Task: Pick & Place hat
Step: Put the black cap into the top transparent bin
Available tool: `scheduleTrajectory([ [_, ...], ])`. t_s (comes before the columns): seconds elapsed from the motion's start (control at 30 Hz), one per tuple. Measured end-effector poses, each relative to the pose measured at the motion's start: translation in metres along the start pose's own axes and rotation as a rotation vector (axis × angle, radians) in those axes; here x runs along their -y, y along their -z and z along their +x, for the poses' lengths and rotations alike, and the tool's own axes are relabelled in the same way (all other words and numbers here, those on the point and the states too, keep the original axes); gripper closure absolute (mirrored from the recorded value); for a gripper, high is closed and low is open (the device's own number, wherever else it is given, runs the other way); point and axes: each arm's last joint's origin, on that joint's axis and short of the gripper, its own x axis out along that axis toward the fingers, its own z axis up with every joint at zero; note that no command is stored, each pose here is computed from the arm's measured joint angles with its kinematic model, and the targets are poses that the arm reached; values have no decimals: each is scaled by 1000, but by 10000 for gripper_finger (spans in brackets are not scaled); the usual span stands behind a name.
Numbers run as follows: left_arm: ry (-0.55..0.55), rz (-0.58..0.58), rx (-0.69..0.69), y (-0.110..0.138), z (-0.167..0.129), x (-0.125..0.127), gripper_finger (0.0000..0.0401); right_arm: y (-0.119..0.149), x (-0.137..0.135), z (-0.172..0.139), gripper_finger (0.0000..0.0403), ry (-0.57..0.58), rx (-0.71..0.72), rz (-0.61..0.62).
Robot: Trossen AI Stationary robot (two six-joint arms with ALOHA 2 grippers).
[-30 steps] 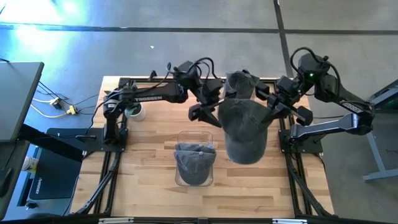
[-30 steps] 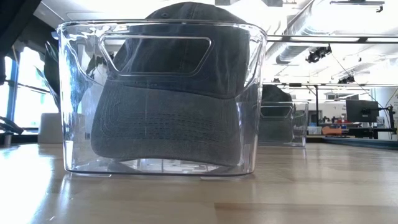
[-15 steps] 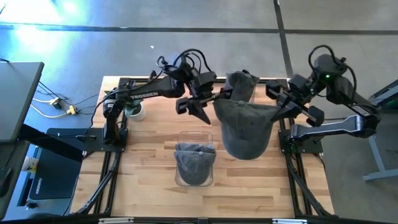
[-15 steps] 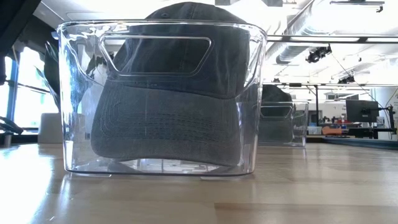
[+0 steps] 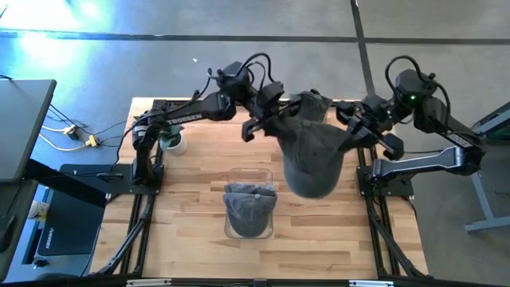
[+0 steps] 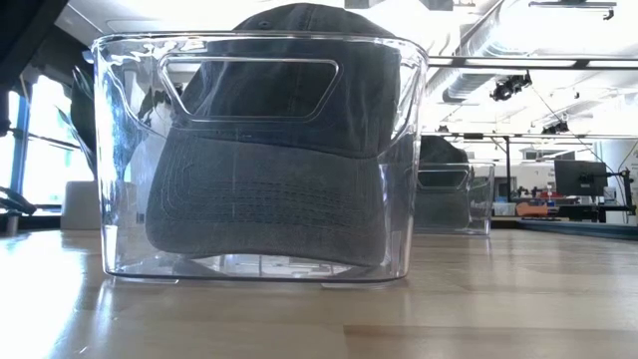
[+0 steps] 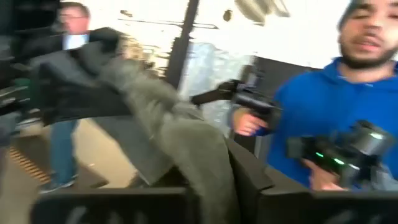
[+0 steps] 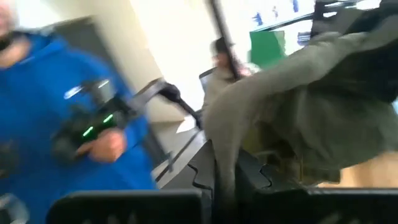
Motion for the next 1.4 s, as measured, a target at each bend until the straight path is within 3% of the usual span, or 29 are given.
scheduleTrajectory([
  [0.1,-56,-24,1,-1,-10,-7,392,-1,3,0,365,79,27,62],
  [0.3,-88,-57,-5,0,-15,-12,391,1,3,0,281,79,15,135],
  [0.5,-93,-57,-1,0,-15,-12,397,5,8,-1,193,221,17,91],
  [0.67,-151,-89,7,2,-15,-15,397,5,11,-1,174,300,28,41],
  [0.83,-189,-126,-1,5,-16,-18,397,5,10,-1,214,291,24,42],
  [1.1,-191,-134,-6,6,-16,-18,397,7,5,-1,390,150,-26,18],
  [1.27,-131,-63,-29,6,-14,-15,385,8,3,-2,393,119,-34,6],
  [1.4,-77,-51,-58,7,-13,-13,337,8,3,-2,395,90,-46,-16],
])
